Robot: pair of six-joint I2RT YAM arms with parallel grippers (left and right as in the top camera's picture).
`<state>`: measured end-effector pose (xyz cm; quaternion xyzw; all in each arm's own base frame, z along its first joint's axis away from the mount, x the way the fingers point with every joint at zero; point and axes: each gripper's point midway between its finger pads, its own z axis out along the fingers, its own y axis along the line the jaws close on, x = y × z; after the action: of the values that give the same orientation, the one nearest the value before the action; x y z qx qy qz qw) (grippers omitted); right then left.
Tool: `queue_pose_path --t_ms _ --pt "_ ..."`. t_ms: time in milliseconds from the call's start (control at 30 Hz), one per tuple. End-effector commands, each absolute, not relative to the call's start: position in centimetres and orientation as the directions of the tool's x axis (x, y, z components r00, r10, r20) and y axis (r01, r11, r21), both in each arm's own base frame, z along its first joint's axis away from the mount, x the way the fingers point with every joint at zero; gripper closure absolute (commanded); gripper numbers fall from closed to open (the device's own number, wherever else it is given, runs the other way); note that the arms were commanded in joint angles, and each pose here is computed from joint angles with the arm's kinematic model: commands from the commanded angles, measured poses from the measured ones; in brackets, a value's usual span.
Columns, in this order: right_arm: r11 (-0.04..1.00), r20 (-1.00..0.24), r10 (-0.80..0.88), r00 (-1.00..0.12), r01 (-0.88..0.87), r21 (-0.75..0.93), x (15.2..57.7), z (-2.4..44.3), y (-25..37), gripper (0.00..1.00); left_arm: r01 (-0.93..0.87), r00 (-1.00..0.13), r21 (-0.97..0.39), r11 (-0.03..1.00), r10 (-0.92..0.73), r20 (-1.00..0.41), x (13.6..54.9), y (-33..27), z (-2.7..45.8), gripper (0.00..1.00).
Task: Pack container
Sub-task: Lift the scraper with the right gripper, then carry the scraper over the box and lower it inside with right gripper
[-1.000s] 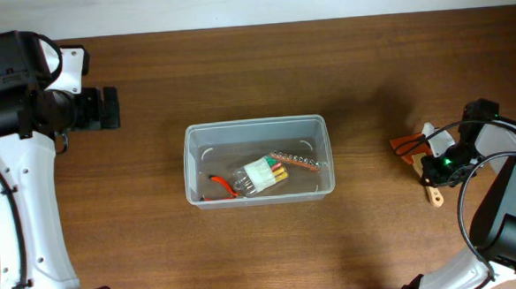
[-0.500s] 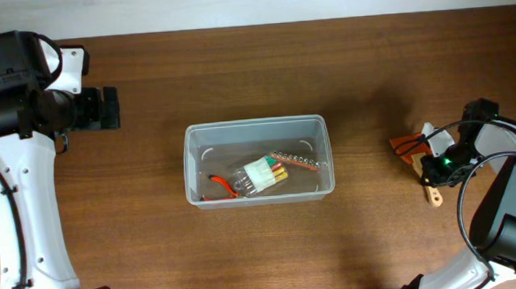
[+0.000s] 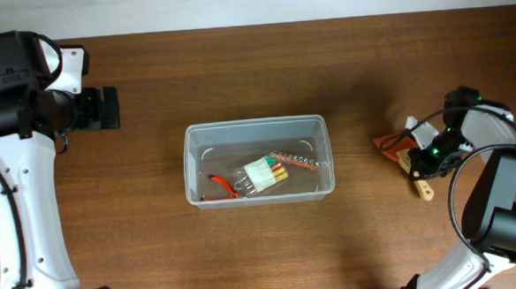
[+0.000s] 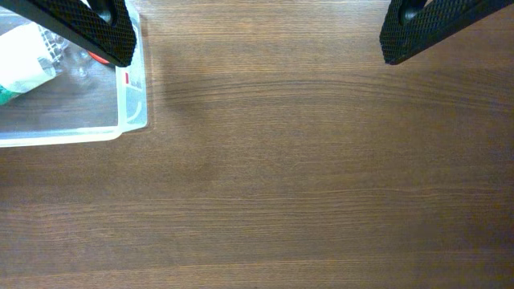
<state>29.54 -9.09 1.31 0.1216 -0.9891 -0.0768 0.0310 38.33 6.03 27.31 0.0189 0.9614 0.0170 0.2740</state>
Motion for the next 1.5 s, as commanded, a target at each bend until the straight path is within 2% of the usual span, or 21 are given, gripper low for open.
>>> queue_pose_path --t_ms 0,367,600,733,833,1033,1167,1267,1467 --pt "0.957 -0.011 -0.252 -0.968 -0.251 0.148 31.7 3.3 -9.4 0.96 0.014 -0.847 0.034 0.999 0.030 -0.530 38.3 6.1 27.4 0.01" --pt "0.961 -0.117 -0.260 -0.959 -0.269 0.071 36.5 10.5 -9.9 0.96 0.014 -0.846 0.034 0.999 0.030 -0.532 38.4 6.1 27.5 0.01" --pt "0.915 -0.230 -0.395 -0.889 -0.404 -0.007 40.4 17.0 -5.3 0.96 0.014 -0.846 0.034 0.999 0.030 -0.532 38.3 6.1 27.5 0.01" --pt "0.800 -0.321 -0.586 -0.744 -0.594 -0.083 41.9 22.6 2.9 0.96 0.014 -0.846 0.034 0.999 0.030 -0.532 38.3 6.1 27.5 0.01" --pt "0.635 -0.343 -0.751 -0.564 -0.759 -0.144 41.3 24.6 9.1 0.96 0.014 -0.846 0.034 0.999 0.030 -0.532 38.3 6.1 27.5 0.01" --pt "0.336 -0.300 -0.912 -0.278 -0.928 -0.160 38.1 23.4 18.2 0.96 0.014 -0.847 0.034 0.999 0.030 -0.532 38.3 6.1 27.5 0.01" --pt "0.186 -0.246 -0.957 -0.153 -0.975 -0.117 35.4 20.6 21.4 0.96 0.014 -0.847 0.034 0.999 0.030 -0.532 38.3 6.1 27.5 0.01" --pt "0.134 -0.214 -0.970 -0.114 -0.988 -0.080 34.2 17.9 22.5 0.96 0.014 -0.847 0.034 0.999 0.030 -0.532 38.3 6.1 27.5 0.01" --pt "0.113 -0.173 -0.979 -0.108 -0.993 -0.022 33.0 10.7 22.4 0.96 0.014 -0.847 0.034 0.999 0.030 -0.531 38.3 6.1 27.4 0.01"
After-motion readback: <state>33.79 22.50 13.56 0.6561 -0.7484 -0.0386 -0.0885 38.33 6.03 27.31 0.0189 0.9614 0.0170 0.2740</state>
